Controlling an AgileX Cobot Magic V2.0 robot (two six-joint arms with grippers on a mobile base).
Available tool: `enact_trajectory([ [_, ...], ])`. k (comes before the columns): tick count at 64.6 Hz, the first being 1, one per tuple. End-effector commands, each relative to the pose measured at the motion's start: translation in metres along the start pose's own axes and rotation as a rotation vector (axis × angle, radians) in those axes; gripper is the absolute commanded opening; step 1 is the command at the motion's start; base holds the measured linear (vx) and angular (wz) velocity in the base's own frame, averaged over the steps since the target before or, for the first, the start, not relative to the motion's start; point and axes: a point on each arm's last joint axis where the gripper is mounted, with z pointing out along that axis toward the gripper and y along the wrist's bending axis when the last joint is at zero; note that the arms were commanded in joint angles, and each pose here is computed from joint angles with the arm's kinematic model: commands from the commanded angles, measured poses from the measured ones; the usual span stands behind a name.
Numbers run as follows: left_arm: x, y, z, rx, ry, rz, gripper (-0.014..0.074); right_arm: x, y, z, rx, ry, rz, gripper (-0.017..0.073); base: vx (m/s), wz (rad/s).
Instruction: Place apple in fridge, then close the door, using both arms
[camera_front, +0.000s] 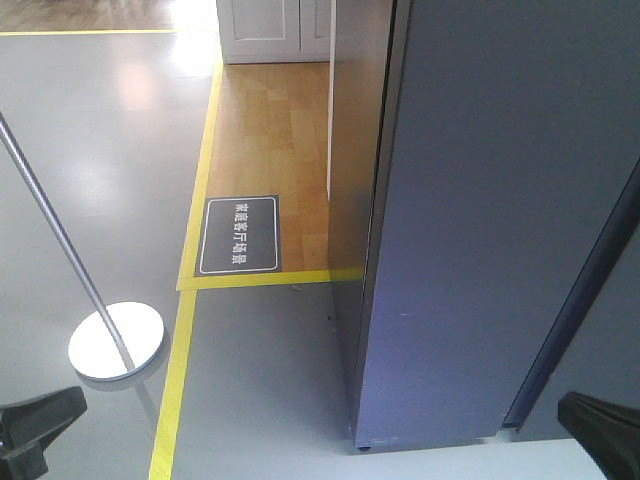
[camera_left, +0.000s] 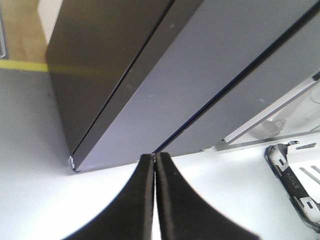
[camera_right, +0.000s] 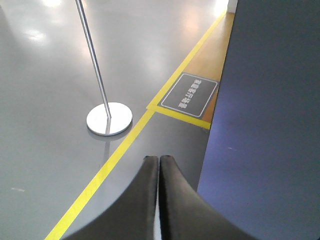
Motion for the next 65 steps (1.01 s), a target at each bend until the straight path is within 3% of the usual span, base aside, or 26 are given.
enact_trajectory([
  [1,-0.009,-0.004,-0.002,0.021,-0.066,-0.055,-0.0006,-0.007,0.001,-0.007,0.028,-0.081,-0.005,-0.0006,0.00,0.00],
  [10,-0.012,-0.006,-0.002,0.044,-0.094,-0.098,-0.0006,-0.008,0.004,-0.010,0.016,-0.095,-0.012,-0.0006,0.00,0.00],
  [24,-0.011,-0.008,-0.002,0.064,-0.083,-0.098,-0.0006,-0.007,0.006,-0.010,0.001,-0.084,-0.014,-0.0006,0.00,0.00],
  [39,-0.010,-0.029,-0.006,0.298,-0.043,-0.172,-0.0006,-0.007,0.006,-0.010,0.000,-0.084,-0.014,-0.0006,0.00,0.00],
  [51,-0.008,-0.036,-0.008,0.376,-0.019,-0.178,-0.0006,-0.007,0.006,-0.010,0.001,-0.084,-0.014,-0.0006,0.00,0.00],
  [57,-0.016,-0.037,-0.009,0.409,-0.091,-0.253,-0.0006,-0.007,0.006,-0.010,0.001,-0.084,-0.014,-0.0006,0.00,0.00],
  [65,-0.038,-0.040,-0.017,0.529,-0.292,-0.472,-0.0006,-0.007,0.006,-0.010,0.001,-0.084,-0.014,-0.0006,0.00,0.00],
])
